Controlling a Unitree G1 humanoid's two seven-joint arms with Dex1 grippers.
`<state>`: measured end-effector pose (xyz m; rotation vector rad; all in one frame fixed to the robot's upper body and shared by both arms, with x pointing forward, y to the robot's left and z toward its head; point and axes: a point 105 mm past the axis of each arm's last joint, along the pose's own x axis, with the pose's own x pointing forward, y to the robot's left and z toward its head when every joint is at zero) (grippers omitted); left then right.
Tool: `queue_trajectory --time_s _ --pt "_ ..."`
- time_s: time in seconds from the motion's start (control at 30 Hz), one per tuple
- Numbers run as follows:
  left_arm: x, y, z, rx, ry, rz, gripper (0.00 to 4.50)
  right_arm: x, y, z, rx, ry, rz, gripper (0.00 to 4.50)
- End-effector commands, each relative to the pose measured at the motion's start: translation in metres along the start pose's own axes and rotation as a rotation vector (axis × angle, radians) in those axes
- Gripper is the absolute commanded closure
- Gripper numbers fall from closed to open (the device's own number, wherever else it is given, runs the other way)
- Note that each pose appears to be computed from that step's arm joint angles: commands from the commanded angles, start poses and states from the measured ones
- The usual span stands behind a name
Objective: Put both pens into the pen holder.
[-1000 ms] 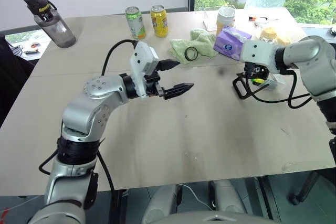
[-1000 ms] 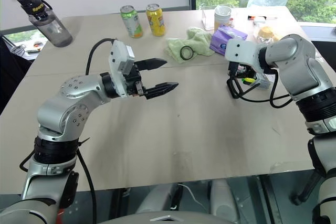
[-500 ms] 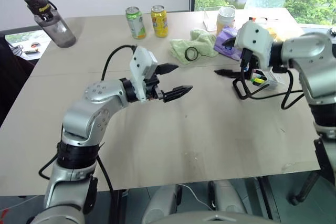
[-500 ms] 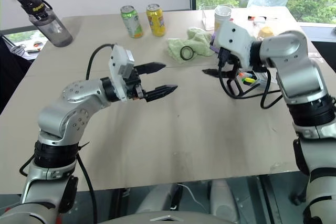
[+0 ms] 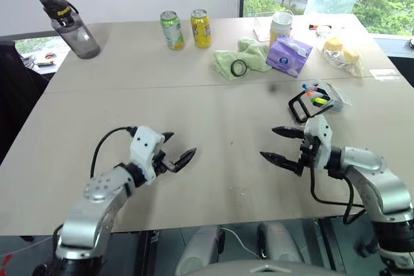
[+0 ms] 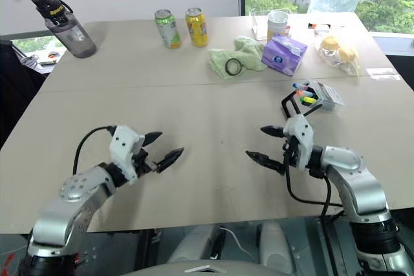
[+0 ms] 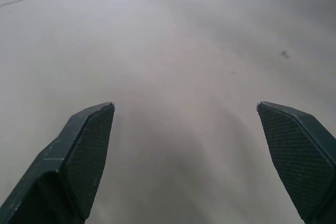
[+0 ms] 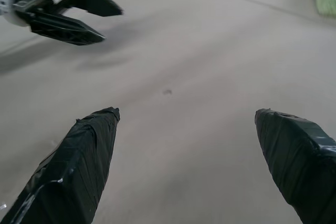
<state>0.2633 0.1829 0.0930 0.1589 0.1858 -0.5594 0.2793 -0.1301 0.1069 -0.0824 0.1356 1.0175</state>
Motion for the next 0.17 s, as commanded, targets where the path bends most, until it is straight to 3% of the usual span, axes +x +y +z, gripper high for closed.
queue_trajectory --time_s 0.03,0.17 --pt "-0.0034 -0.0028 0.0136 0.046 -0.081 0.027 0.0 -0.0098 -0.0141 0.002 -0.057 -0.044 -0.054 0.07" --pt "-0.0058 -0.0114 0.0106 0.049 -0.073 -0.013 0.0 -0.0131 -0.0197 -0.0045 -0.083 -0.035 -0.061 0.07"
